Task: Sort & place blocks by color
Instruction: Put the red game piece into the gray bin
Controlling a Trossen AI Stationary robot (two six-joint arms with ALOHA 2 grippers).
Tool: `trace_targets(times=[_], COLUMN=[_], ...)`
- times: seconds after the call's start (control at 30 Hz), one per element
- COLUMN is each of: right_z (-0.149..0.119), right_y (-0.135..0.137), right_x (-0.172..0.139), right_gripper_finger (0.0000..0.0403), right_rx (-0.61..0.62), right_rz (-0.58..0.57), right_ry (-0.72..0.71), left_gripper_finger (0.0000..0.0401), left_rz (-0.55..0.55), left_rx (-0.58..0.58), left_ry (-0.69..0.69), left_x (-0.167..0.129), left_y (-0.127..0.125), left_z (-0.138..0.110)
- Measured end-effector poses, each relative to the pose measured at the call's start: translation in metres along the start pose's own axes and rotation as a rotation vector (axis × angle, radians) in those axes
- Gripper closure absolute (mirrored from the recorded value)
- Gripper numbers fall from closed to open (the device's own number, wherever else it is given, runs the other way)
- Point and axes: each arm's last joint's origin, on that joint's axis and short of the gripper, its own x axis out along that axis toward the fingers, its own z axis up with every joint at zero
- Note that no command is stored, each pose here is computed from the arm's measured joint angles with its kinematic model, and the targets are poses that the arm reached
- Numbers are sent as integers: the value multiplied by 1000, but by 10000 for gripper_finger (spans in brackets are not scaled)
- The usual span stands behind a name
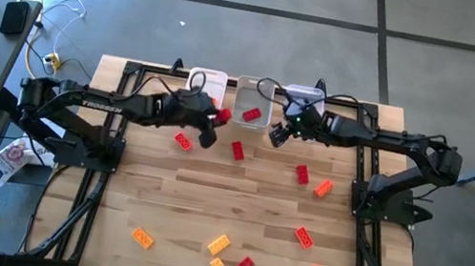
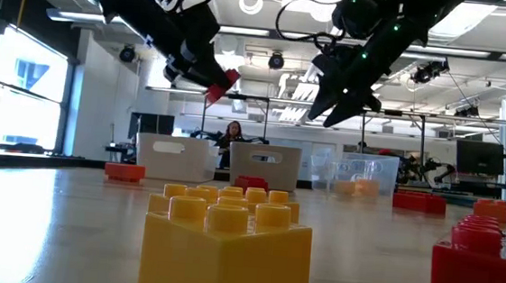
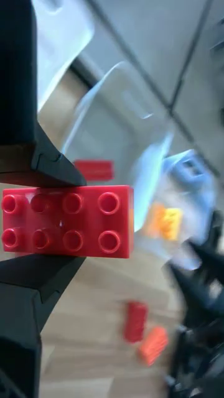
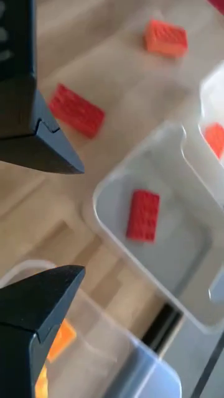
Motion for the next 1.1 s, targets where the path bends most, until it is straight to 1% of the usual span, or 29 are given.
trace_targets(times=[0.23,0.33,0.43,0.57,0.67,0.73,0.87,1.0,1.1], right_z=[-9,-12,-15,-16,-14,-13,-11,-11,-13], right_y=[22,27,29,29,28,27,28,30,32], right_x=[-5,-7,-8,-18,-30,-38,-51,-55,-56], right_gripper_finger=[162,162,162,162,162,162,162,162,162], right_rx=[-62,-80,-92,-72,-51,-37,-30,-21,-25], right_rz=[55,67,70,59,40,30,48,63,53], right_ry=[16,24,40,45,8,-18,-58,-65,-63], left_gripper_finger=[292,291,290,289,288,288,287,287,287], left_rz=[14,19,42,40,17,6,19,27,2], left_rx=[72,106,115,130,136,145,142,136,133], left_ry=[-174,-253,-335,-401,-436,-447,-433,-360,-306], left_x=[3,2,1,-2,-3,-1,10,34,54], left_y=[20,28,36,44,48,49,55,60,62], left_z=[18,26,33,42,53,59,63,54,44])
